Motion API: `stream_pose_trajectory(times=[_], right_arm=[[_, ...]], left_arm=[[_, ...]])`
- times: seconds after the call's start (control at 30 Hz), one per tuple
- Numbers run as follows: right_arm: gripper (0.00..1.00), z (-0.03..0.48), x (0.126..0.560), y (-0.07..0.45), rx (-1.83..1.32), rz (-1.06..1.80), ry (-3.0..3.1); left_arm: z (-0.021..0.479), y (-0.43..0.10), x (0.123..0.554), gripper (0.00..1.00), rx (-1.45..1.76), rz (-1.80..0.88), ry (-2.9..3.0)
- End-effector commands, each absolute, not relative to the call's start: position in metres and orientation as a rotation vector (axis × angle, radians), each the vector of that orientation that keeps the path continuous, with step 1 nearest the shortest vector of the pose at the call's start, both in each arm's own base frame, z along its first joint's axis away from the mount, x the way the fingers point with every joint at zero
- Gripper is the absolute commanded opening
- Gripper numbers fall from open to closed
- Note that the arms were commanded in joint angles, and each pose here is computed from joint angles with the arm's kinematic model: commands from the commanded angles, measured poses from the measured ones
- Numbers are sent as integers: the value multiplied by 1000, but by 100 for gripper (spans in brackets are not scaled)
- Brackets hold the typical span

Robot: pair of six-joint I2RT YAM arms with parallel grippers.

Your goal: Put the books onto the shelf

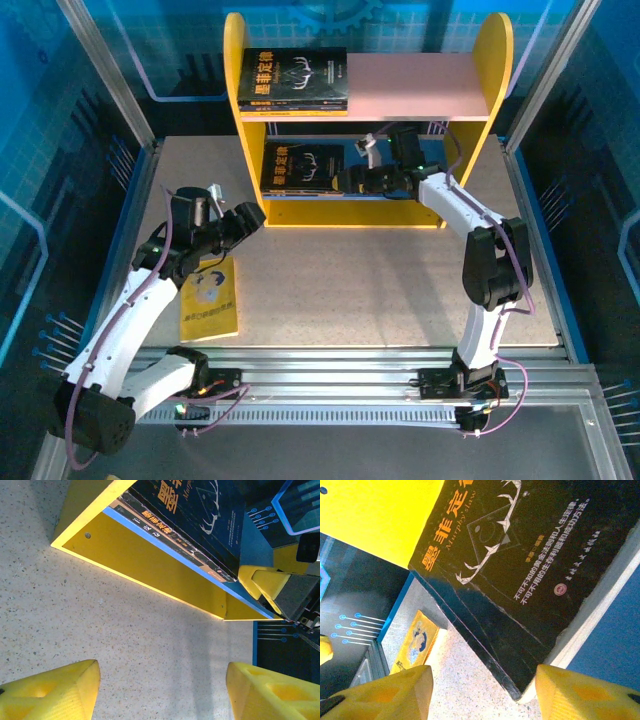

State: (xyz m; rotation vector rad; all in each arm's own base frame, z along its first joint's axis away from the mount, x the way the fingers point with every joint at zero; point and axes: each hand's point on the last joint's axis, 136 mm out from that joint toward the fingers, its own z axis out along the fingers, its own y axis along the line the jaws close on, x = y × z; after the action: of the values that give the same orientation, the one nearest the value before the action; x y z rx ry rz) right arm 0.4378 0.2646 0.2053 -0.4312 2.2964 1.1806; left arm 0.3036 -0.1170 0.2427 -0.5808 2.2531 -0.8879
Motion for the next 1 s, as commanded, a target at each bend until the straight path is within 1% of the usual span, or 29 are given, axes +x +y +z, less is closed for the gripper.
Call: stream_pose_trajectory(times=[0.0,0.3,0.5,0.77,0.97], right_arm=[[57,215,431,279,-501,1221,2278],[58,223,434,270,-483,1187,2266],[61,240,426,252,-482,1114,2240],[64,242,396,234,-438,1011,2234],[66,231,358,230,-361,927,2231]], left_arm=[[242,-117,304,68,-564,-901,2256],[238,-112,299,68,-579,-865,2272],[223,-88,279,71,-633,-694,2344],[189,-44,241,73,-794,-395,2430],[162,-22,214,76,-946,-275,2466]])
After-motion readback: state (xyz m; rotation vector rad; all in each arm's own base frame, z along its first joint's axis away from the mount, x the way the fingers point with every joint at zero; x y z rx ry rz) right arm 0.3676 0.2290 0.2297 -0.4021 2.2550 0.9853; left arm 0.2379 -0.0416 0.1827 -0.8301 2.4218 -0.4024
